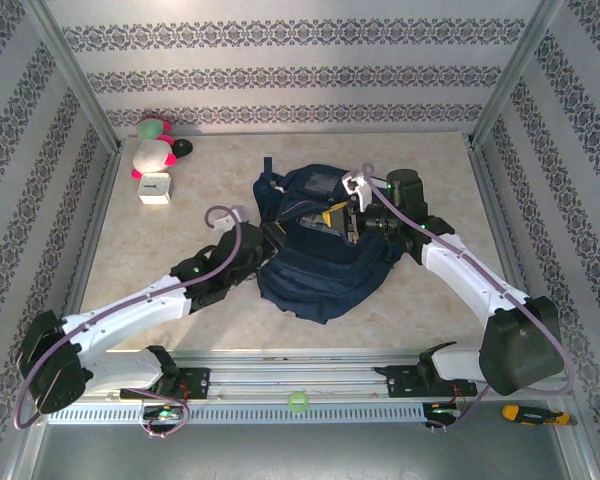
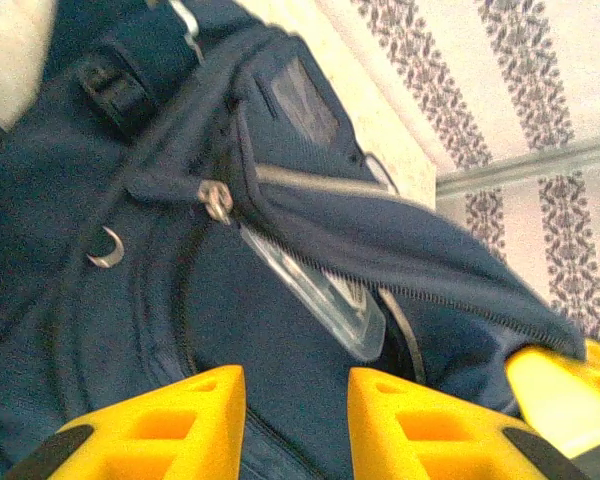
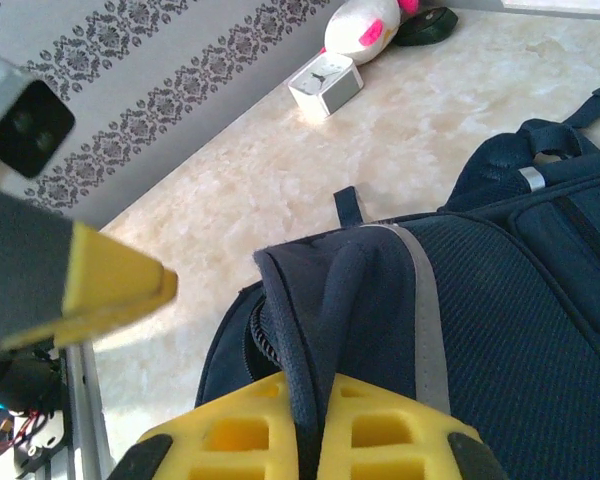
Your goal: Pack the student bag
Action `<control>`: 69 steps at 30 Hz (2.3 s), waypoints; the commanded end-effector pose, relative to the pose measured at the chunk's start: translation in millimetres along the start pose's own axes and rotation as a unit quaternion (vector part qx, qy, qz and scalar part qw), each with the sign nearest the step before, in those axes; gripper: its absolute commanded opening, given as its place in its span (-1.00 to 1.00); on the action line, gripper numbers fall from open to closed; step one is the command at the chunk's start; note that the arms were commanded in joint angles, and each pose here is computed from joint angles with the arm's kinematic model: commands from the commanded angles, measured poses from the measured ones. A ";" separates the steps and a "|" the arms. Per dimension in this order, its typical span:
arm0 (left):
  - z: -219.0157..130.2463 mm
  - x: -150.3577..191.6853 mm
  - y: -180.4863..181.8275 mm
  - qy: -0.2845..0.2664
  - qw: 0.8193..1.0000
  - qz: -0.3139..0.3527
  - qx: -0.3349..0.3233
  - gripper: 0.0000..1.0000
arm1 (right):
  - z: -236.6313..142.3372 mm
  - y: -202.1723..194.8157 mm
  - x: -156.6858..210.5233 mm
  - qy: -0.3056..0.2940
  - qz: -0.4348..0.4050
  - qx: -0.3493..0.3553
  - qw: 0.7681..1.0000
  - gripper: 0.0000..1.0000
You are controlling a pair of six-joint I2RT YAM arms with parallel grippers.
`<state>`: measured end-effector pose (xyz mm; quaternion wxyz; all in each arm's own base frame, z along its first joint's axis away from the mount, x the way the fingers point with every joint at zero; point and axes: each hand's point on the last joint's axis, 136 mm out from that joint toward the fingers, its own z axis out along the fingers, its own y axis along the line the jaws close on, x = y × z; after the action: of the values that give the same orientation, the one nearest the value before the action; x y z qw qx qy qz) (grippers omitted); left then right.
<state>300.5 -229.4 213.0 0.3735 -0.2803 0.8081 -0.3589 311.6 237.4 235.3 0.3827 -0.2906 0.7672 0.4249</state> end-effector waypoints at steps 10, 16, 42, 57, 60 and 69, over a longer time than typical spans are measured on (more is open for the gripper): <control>0.1 -47.1 59.4 -0.043 0.995 0.009 -0.094 -0.33 | 28.9 19.3 91.4 0.152 -0.034 -0.039 0.987 -0.90; 7.5 -41.3 73.5 -0.027 0.993 0.007 -0.113 -0.33 | 36.8 8.7 131.1 0.257 -0.013 -0.014 0.966 -0.82; 66.1 -1.9 81.6 0.065 0.990 0.047 -0.115 0.03 | -62.2 -25.7 110.2 0.103 0.247 0.228 0.936 0.26; 50.0 39.2 113.9 0.120 0.982 0.028 -0.144 -0.39 | -20.8 -115.7 138.8 0.115 0.298 0.256 0.913 -0.07; 43.9 38.1 108.8 0.116 0.983 0.037 -0.135 -0.36 | -25.2 -132.4 117.4 0.096 0.278 0.267 0.918 -0.06; 29.8 -24.8 62.9 0.040 0.979 0.199 0.017 -0.02 | -51.6 -88.9 44.7 0.040 0.096 0.234 0.967 0.15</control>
<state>312.4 -191.7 137.3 0.3432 -0.1842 0.8733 -0.2928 343.6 137.7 139.3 0.2980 -0.0508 0.9152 0.2665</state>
